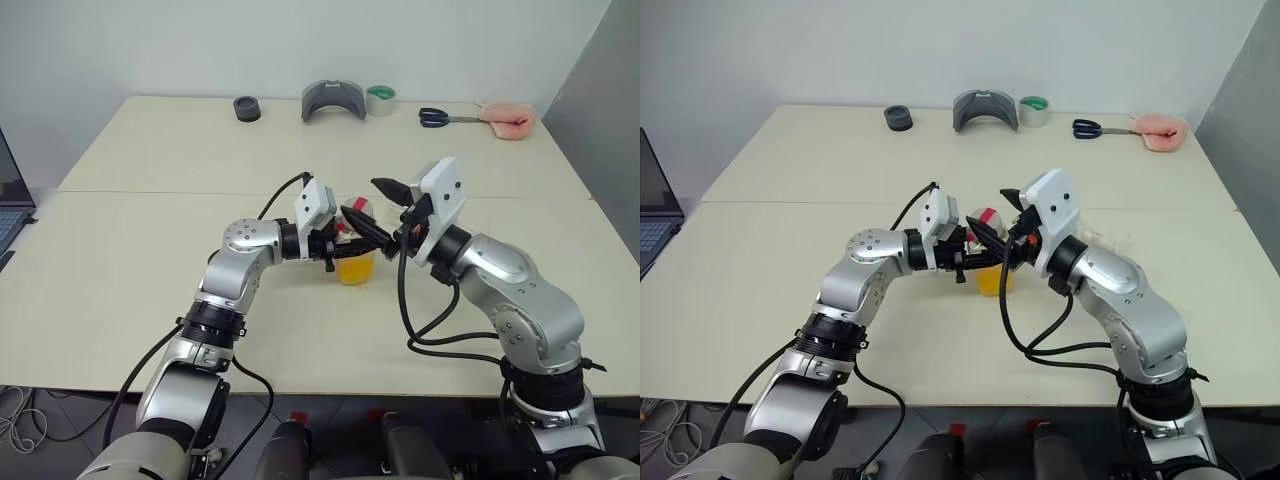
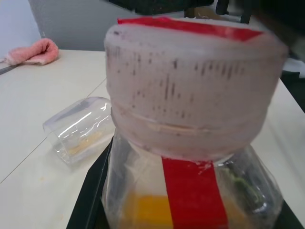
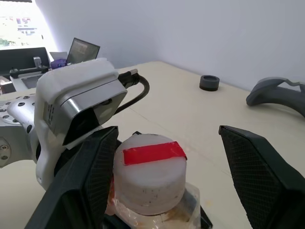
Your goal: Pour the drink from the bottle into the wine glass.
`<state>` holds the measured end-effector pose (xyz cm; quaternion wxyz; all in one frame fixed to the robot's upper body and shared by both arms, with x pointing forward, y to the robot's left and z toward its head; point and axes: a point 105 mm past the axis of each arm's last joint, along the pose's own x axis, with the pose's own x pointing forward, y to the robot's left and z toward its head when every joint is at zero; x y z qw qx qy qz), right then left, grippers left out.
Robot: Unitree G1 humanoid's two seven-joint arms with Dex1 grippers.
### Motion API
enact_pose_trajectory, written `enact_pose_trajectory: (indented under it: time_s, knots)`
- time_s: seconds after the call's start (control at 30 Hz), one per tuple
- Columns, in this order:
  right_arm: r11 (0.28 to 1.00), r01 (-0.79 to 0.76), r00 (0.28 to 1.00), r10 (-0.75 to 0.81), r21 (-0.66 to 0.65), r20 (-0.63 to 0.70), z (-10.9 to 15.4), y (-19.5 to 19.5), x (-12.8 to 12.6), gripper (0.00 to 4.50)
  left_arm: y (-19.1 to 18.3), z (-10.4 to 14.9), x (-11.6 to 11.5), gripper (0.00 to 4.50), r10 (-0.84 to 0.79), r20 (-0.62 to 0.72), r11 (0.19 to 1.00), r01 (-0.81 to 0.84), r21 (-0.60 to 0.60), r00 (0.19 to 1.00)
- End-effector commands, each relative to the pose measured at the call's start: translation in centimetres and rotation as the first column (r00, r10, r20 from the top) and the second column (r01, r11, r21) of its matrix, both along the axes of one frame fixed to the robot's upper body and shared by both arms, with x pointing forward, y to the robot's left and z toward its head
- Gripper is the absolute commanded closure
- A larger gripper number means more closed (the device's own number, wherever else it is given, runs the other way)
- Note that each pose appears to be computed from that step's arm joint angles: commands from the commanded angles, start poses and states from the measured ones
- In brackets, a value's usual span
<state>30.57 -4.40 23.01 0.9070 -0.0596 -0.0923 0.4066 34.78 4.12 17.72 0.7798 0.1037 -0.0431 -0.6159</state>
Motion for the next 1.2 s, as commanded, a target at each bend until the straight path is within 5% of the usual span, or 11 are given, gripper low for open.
enact_pose_trajectory:
  time_s: [0.03,0.47,0.67,0.8,0.97,1.07,1.2]
  knots:
    - [0.999,-0.037,0.999,0.037,0.018,0.026,0.6,1.0,-1.1,0.92,-0.5,2.1,-0.4,2.79,-0.025,0.076,0.999,0.027,-0.027,0.997]
    - [0.998,0.013,1.0,-0.014,0.054,0.023,0.7,1.3,-0.3,0.92,-0.5,1.9,-0.5,2.79,-0.026,0.08,0.999,0.027,-0.022,0.996]
    - [0.999,0.013,1.0,-0.014,0.046,0.021,0.4,1.3,-0.3,2.53,-0.5,1.8,-0.5,2.79,-0.028,0.08,0.999,0.029,-0.017,0.996]
    - [0.999,-0.012,1.0,0.011,0.038,0.029,0.4,1.6,-0.6,2.63,-0.4,1.7,-0.6,2.79,-0.029,0.076,0.999,0.031,-0.014,0.997]
    - [0.966,-0.251,0.959,0.257,-0.059,0.116,0.9,2.2,-2.1,2.63,-0.5,1.9,-1.0,2.79,-0.067,0.07,0.998,0.068,-0.012,0.995]
    - [0.859,-0.458,0.878,0.478,-0.228,0.036,0.1,1.1,-1.3,2.63,-0.3,2.1,-1.6,2.79,-0.125,0.071,0.992,0.125,0.009,0.99]
    - [0.779,-0.589,0.805,0.588,-0.214,-0.077,0.5,0.8,-0.7,2.63,-0.2,2.4,-1.7,2.8,-0.139,0.086,0.99,0.138,0.016,0.987]
